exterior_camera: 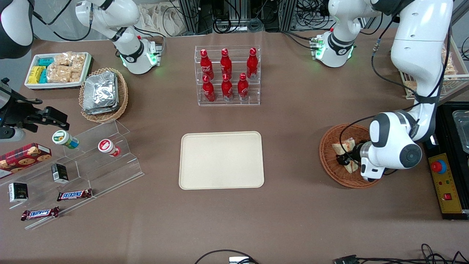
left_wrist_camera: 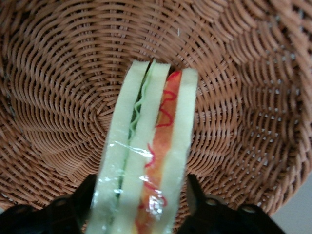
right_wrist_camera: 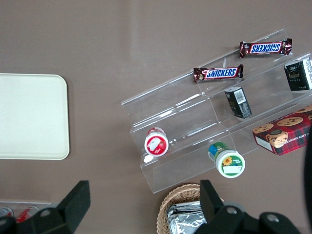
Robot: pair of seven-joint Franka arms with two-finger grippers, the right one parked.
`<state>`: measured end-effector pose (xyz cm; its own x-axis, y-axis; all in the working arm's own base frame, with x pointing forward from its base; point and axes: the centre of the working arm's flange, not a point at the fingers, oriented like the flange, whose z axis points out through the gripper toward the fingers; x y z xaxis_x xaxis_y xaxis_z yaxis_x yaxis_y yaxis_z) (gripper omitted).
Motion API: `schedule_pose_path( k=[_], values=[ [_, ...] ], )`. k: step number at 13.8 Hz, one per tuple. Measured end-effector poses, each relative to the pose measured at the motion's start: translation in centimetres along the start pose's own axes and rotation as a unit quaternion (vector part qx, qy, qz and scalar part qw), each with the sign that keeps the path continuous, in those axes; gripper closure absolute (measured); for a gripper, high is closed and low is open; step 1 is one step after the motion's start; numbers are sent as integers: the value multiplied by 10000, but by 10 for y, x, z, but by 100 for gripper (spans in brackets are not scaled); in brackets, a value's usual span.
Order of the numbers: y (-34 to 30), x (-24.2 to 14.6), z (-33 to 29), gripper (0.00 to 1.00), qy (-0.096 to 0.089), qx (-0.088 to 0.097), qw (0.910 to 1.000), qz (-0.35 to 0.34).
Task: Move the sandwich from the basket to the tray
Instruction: 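Lift the sandwich and carry it with the left gripper over the cream tray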
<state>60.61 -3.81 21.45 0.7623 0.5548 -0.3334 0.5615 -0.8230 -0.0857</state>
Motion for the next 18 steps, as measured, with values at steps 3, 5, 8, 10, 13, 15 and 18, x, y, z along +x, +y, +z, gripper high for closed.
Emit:
schedule_pose_path(
  k=[3, 5, 8, 10, 13, 15, 18],
  values=[
    [5, -5, -15, 57, 82, -65, 9998, 172],
    [15, -20, -47, 63, 140, -112, 9978, 643],
    [34, -50, -120, 66, 208, -152, 9823, 1855],
    [62, -77, -154, 68, 299, -216, 9699, 2407],
    [129, -132, -152, 79, 365, -191, 9567, 2880],
    [174, -162, -132, 79, 314, -142, 9603, 2767],
    [230, -193, -88, 79, 211, -62, 9563, 2914]
  ],
)
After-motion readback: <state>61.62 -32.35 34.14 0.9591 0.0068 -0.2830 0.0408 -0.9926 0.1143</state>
